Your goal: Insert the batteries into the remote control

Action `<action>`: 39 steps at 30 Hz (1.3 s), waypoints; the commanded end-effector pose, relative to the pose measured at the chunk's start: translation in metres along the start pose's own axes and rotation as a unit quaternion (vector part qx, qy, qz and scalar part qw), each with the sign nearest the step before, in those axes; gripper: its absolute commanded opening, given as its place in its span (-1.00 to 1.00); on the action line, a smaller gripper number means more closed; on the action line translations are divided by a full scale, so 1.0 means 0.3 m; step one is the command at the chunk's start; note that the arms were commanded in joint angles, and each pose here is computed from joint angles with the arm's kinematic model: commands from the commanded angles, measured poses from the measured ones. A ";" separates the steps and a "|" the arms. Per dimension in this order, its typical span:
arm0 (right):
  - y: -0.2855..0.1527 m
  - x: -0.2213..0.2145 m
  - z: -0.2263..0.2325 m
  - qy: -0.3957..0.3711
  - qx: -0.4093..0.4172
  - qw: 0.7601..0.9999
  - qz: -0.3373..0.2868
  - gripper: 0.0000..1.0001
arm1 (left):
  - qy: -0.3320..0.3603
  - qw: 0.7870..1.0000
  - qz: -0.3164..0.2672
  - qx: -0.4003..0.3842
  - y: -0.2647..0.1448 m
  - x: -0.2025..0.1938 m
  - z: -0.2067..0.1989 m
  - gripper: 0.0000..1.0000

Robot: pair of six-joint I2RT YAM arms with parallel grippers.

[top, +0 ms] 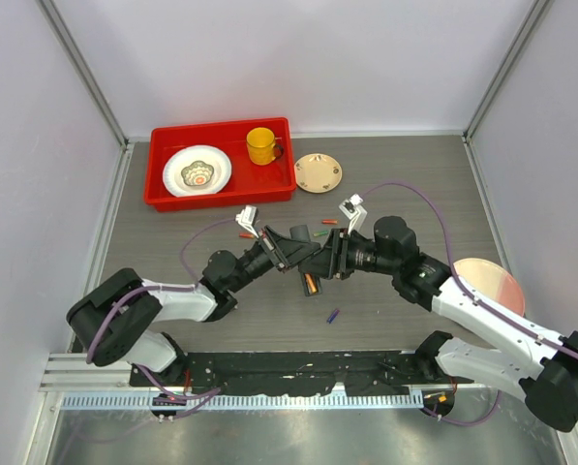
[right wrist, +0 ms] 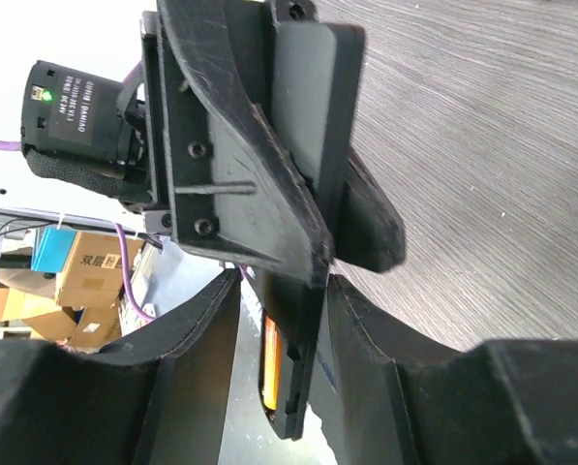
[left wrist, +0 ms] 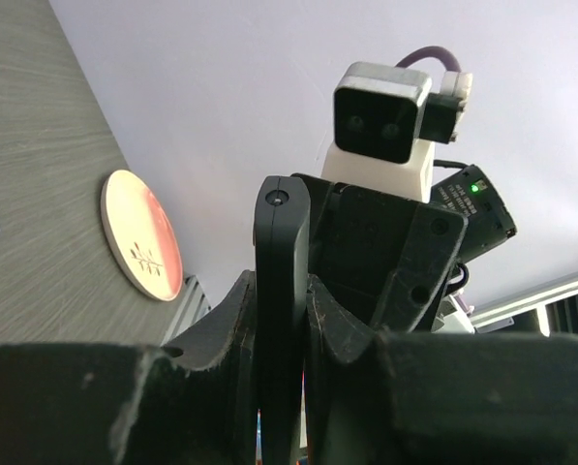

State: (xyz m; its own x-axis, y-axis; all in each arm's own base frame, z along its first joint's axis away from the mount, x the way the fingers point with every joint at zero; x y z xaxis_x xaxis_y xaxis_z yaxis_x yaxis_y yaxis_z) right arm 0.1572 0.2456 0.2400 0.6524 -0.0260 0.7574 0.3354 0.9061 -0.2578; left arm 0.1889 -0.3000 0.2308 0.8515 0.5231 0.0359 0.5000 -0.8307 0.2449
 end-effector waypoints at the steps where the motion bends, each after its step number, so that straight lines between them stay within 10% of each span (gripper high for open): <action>1: -0.034 0.048 0.027 -0.042 -0.008 0.999 -0.020 -0.06 | 0.043 0.995 -0.033 -0.080 -0.011 0.034 -0.134 -1.00; 19: -0.054 0.096 0.034 -0.195 -0.213 0.957 0.036 0.20 | 0.100 0.971 -0.121 0.180 -0.001 0.140 0.049 -1.00; 39: 0.103 -0.017 0.083 -0.236 -0.234 0.940 0.080 0.20 | 0.080 0.974 -0.144 0.154 0.002 0.152 0.011 -1.00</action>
State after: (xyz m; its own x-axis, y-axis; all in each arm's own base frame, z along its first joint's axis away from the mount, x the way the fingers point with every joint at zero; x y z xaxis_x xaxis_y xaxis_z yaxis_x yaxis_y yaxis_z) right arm 0.1397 0.2755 0.2262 0.4100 0.4452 0.7960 0.5437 0.5814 -0.6053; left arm 0.2237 -0.2767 0.1996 0.6712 0.7188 0.1811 0.7410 -0.6566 -0.1407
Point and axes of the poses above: each gripper's point midway between its finger pads, its own y axis out along the fingers, its own z axis along the line the jaws close on, x = y × z, the point moved 5 cm from there along -y, back along the fingers, and after that the axes turned 14 degrees about -y, right-handed, at the moved point
